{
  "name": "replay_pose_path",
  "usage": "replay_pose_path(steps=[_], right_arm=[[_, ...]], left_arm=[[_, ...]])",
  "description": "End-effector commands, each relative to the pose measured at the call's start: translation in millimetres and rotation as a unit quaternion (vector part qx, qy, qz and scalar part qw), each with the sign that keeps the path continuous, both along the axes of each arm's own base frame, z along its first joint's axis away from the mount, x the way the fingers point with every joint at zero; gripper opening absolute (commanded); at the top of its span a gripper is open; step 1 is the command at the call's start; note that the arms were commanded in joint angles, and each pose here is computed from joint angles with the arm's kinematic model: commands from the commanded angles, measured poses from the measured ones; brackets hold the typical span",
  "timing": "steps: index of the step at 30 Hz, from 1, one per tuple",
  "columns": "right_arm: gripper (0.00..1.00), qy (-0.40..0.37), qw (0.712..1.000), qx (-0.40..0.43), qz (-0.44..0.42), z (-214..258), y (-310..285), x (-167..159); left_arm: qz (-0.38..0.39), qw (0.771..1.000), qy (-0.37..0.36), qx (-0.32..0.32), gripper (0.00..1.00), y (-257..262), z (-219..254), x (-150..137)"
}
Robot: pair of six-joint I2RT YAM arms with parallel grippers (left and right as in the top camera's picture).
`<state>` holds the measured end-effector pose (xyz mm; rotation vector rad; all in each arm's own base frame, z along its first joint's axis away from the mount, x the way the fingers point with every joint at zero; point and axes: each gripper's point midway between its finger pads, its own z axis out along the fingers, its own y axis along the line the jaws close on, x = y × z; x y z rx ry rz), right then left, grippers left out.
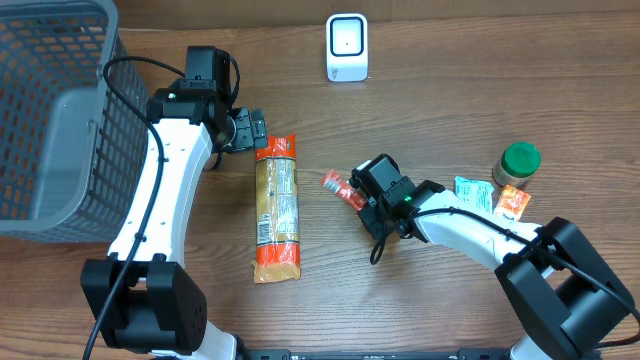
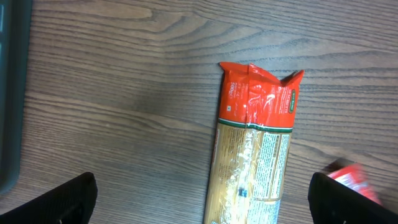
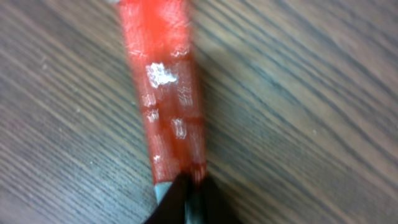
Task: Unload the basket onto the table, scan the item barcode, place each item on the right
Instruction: 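Lift the red snack bar and carry it right with the right gripper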
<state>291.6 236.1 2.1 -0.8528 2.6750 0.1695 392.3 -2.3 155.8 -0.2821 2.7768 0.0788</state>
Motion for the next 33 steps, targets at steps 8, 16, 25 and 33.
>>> replay_pose_path(steps=[8,16,25,33], right_arm=[[0.03,-0.067,0.996,0.066,-0.001,78.7,4.2,4.2],[0.04,-0.075,0.987,0.140,0.018,128.0,14.0,-13.7],[0.03,-0.031,0.993,0.111,0.004,115.1,-0.8,-31.0],[0.03,0.002,0.987,0.149,0.060,132.0,-11.6,-51.1]], left_arm=[[-0.001,1.000,-0.014,0.003,1.00,0.9,9.8,2.7],[-0.001,1.000,-0.014,0.003,1.00,0.9,9.8,2.7],[-0.001,1.000,-0.014,0.003,1.00,0.9,9.8,2.7],[-0.001,1.000,-0.014,0.003,1.00,0.9,9.8,2.7]])
